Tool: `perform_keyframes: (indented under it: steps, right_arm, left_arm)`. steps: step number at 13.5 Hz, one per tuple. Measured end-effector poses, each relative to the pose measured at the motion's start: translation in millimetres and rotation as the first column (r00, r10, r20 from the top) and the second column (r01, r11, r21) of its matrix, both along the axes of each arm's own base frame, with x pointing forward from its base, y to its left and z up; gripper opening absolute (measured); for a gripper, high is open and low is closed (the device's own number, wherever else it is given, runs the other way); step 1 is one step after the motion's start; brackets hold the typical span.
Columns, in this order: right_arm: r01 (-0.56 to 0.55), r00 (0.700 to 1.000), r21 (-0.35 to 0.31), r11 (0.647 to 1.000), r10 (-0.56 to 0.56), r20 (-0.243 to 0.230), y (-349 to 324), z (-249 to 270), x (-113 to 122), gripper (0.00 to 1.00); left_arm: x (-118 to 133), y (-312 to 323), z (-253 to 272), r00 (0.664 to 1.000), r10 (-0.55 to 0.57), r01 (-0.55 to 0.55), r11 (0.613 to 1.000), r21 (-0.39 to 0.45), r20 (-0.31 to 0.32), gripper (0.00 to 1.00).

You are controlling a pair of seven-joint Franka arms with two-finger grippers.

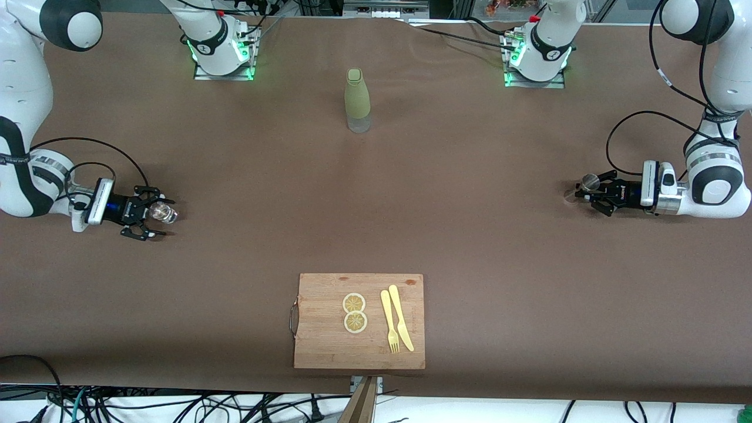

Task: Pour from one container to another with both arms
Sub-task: 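Close the right gripper on the beaker while the left gripper grasps the jigger, then carry the steel jigger with the left gripper toward the right gripper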

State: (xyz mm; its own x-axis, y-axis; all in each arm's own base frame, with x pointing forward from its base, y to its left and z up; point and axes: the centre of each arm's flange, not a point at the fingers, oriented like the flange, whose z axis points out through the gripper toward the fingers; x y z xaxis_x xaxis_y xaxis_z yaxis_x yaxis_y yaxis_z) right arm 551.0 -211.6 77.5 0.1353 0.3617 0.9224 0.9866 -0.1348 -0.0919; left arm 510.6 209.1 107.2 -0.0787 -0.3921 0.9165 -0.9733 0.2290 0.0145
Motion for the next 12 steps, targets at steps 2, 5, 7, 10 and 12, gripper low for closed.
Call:
perform_keyframes:
  steps: [2,5,7,10,12]
  right_arm:
    - [0.003,1.0,0.008,1.0,-0.003,0.002,5,-1,2,1.0]
    - [-0.003,1.0,0.012,1.0,0.004,-0.004,11,-6,3,1.0]
    - [-0.004,1.0,0.013,1.0,0.004,-0.006,12,-8,2,1.0]
    - [-0.006,1.0,0.016,1.0,0.006,-0.003,12,-10,2,0.98]
    - [-0.008,1.0,0.017,1.0,0.007,0.006,12,-10,2,0.77]
  left_arm:
    - [6,-4,3,1.0,-0.008,0.008,1.0,-0.002,0.011,0.22]
    - [26,-27,14,0.998,-0.045,0.046,0.999,-0.027,0.037,0.22]
    - [43,-58,23,0.994,-0.091,0.094,0.994,-0.054,0.069,0.22]
    - [66,-118,34,0.982,-0.178,0.182,0.982,-0.053,0.067,0.22]
    - [80,-162,38,0.984,-0.178,0.178,0.983,-0.044,0.013,0.22]
